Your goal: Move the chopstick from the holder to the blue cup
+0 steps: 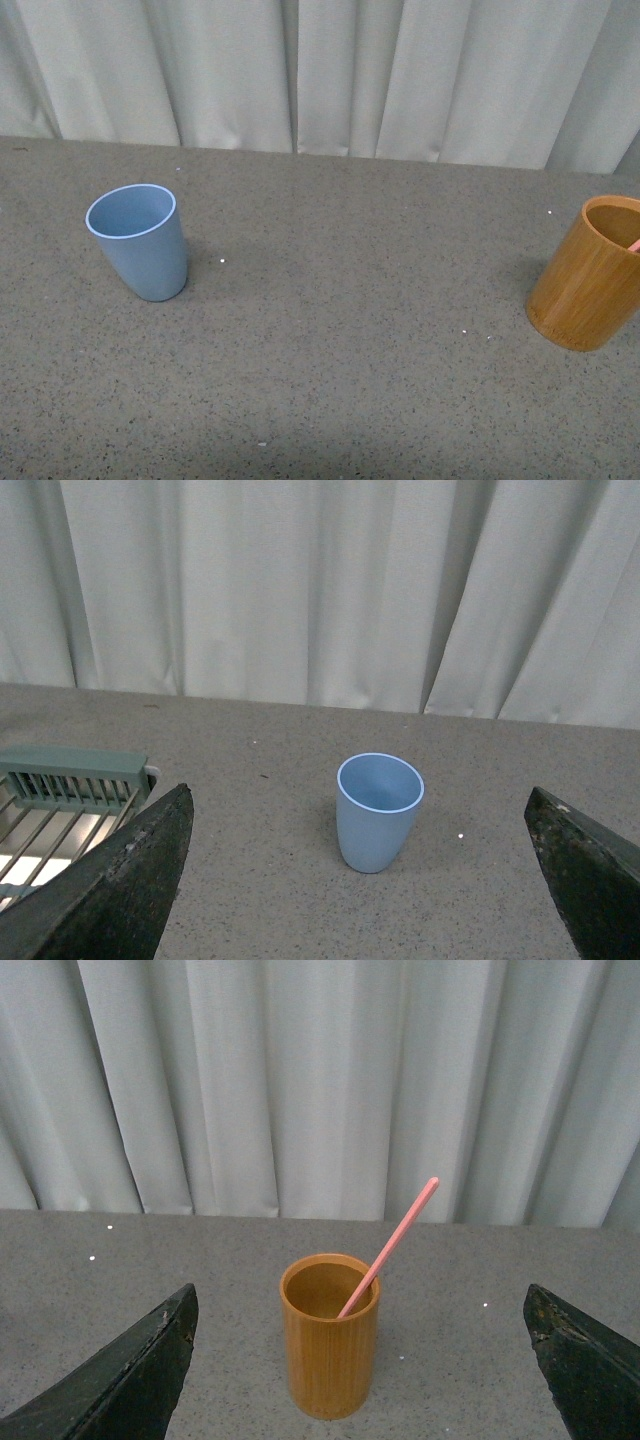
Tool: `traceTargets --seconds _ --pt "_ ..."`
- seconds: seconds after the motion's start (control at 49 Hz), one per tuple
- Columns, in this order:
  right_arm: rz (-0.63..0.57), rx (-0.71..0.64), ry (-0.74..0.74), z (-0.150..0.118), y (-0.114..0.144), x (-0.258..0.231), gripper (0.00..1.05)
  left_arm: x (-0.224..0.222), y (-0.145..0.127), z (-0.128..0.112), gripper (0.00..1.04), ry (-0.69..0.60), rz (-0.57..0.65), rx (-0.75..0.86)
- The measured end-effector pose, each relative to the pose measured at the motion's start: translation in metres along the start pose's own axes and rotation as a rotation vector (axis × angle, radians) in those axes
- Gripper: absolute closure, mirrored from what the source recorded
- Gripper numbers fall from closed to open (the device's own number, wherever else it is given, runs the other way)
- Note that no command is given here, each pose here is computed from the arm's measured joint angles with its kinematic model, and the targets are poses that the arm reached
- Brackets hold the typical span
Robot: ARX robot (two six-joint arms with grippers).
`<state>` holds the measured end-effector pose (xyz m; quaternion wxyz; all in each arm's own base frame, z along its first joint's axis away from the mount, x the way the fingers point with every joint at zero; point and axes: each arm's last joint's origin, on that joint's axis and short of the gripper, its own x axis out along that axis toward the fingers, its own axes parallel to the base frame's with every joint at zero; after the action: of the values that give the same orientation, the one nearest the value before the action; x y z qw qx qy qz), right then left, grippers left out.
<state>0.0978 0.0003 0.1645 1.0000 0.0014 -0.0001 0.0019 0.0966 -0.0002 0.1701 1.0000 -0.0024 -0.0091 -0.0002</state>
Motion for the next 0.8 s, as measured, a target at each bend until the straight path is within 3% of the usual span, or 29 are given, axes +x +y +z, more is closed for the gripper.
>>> traceTargets --seconds 0.797 --pt "0.0 0.0 0.0 0.0 0.0 0.0 0.1 0.0 0.0 0.0 0.07 0.0 0.0 0.0"
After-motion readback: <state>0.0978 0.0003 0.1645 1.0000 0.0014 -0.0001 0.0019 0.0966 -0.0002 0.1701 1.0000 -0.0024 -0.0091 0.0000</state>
